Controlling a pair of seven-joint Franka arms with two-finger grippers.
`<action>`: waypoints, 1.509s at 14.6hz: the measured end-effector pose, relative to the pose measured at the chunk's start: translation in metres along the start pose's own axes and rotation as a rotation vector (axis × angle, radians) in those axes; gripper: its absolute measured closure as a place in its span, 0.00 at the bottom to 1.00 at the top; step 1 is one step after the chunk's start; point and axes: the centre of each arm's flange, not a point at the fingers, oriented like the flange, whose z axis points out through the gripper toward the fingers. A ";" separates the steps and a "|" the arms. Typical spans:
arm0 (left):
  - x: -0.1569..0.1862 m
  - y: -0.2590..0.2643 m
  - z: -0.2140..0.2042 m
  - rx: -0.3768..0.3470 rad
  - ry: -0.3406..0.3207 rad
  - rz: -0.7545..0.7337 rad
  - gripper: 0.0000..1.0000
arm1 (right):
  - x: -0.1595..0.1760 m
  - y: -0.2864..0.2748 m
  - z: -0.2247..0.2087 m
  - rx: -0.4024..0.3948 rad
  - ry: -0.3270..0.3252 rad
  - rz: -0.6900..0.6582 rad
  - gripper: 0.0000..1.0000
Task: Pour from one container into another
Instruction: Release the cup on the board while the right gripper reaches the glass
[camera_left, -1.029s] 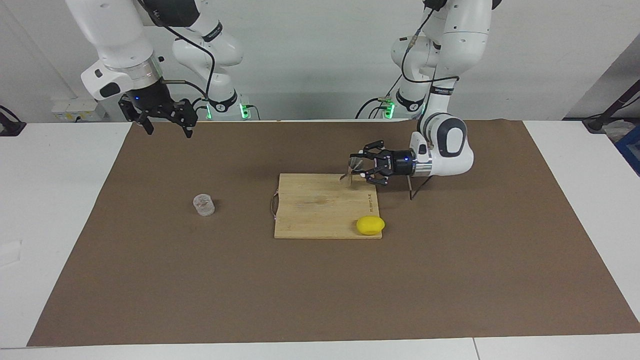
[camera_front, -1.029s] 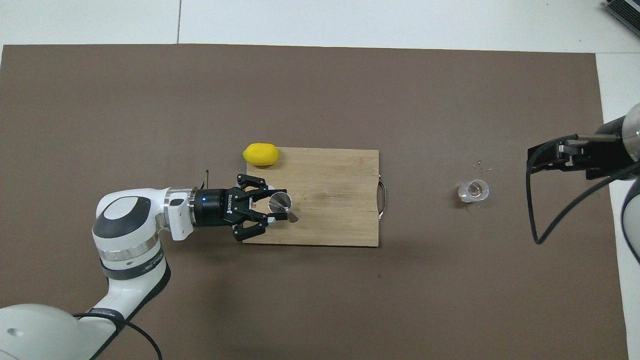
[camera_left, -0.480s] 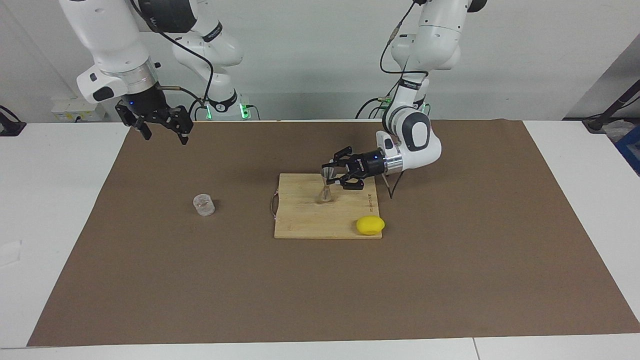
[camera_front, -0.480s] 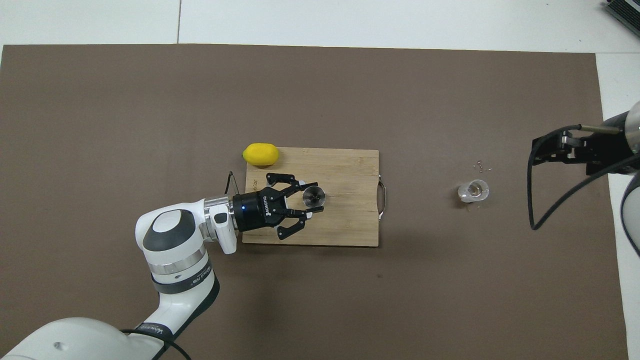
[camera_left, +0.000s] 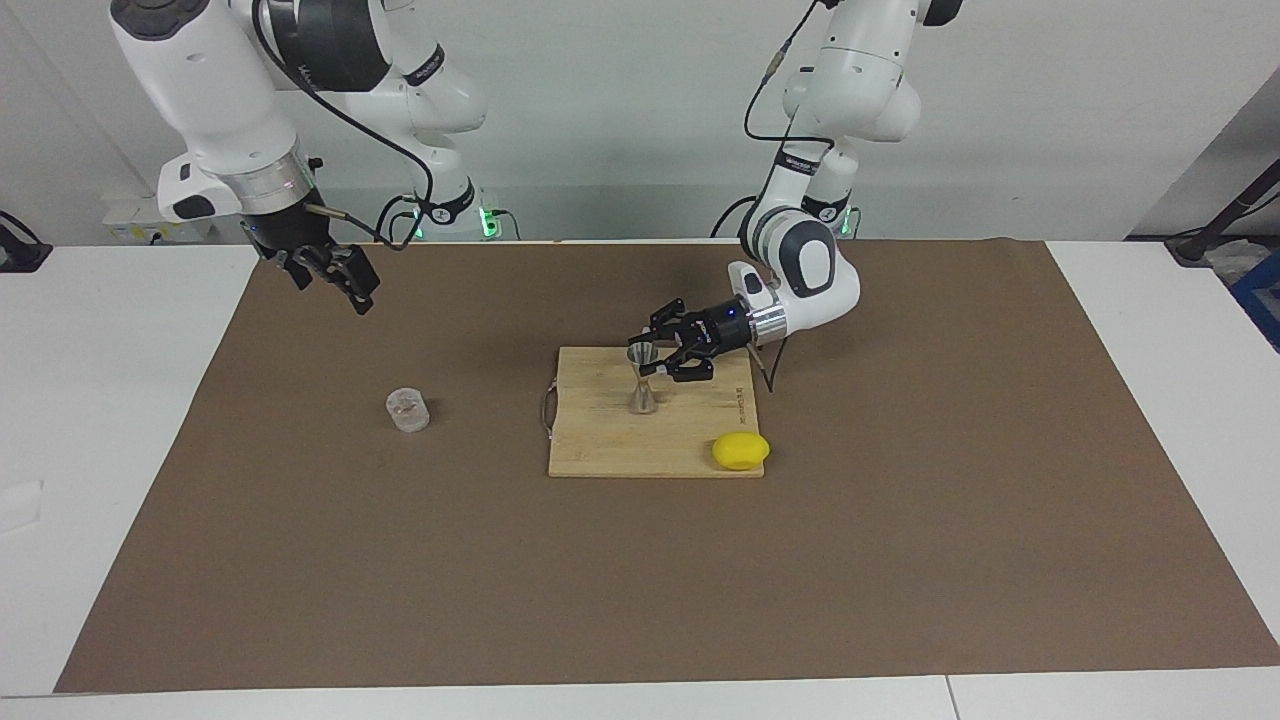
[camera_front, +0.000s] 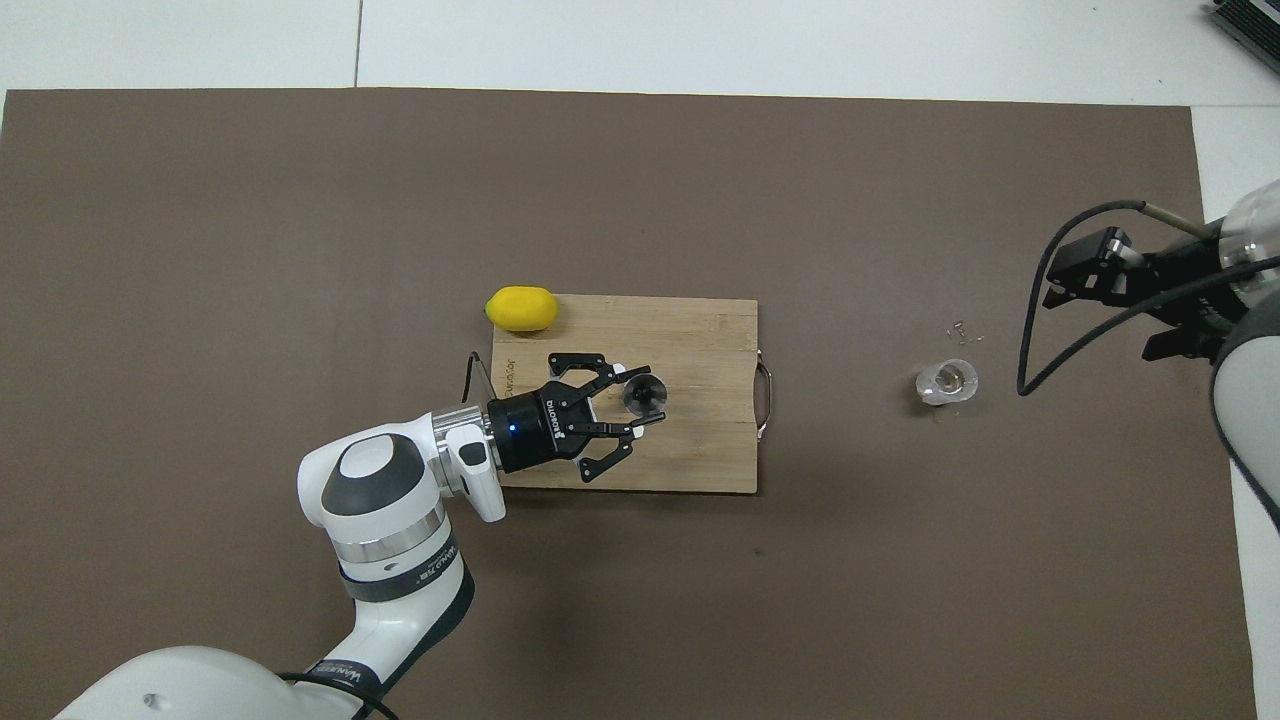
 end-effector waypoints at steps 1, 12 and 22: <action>-0.001 -0.001 -0.001 0.009 -0.007 -0.001 0.50 | 0.001 -0.002 0.005 0.010 -0.012 0.076 0.03; -0.014 -0.015 -0.016 0.081 -0.057 -0.022 0.00 | 0.026 0.031 0.081 0.132 -0.262 0.716 0.00; -0.023 -0.081 -0.113 0.014 -0.129 0.099 0.00 | 0.050 0.098 0.206 0.203 -0.477 0.918 0.00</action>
